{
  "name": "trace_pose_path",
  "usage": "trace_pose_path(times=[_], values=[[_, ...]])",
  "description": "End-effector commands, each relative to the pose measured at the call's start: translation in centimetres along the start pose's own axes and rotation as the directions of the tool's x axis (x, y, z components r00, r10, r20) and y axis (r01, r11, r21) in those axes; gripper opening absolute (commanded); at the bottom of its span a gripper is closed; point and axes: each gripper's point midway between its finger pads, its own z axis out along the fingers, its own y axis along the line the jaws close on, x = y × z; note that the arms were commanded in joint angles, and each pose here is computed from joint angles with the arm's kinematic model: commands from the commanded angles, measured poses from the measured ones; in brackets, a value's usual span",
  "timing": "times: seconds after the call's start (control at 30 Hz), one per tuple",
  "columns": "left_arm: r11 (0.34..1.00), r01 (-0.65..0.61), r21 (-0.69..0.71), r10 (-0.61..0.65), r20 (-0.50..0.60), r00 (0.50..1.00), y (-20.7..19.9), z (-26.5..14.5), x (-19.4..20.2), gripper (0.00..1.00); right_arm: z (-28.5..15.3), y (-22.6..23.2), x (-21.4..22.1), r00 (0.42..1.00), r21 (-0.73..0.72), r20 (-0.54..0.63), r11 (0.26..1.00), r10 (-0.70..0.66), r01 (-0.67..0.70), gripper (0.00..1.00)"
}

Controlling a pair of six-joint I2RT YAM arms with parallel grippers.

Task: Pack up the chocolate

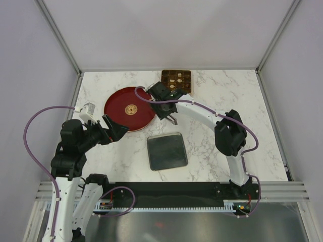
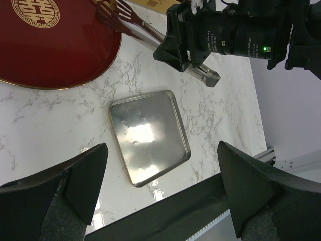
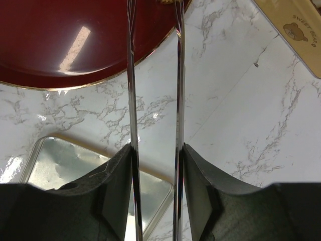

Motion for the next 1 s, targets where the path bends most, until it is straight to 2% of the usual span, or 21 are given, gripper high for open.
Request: trace_pose_path(times=[0.0, 0.27, 0.6, 0.97], values=[[0.999, -0.031, 0.037, 0.030, 0.034, 0.999, -0.9, -0.3, -0.9, 0.98, -0.7, -0.2, -1.5, 0.998, 0.039, 0.041, 0.998, 0.039, -0.040, 0.50], [0.999, -0.033, 0.038, 0.032, 0.038, 0.999, -0.9, -0.4, -0.9, 0.98, -0.7, 0.1, -2.4, 0.997, 0.054, 0.056, 0.997, 0.048, -0.051, 0.50], [0.999, -0.033, 0.036, 0.031, 0.039, 0.999, -0.9, -0.4, -0.8, 0.98, 0.8, 0.4, -2.1, 0.998, 0.075, 0.019, 0.996, 0.053, -0.054, 0.50], [0.999, -0.032, 0.036, 0.031, 0.038, 0.999, -0.8, -0.4, -0.8, 0.98, -0.3, -0.1, -2.8, 0.998, 0.096, 0.027, 0.994, 0.058, -0.060, 0.50]])
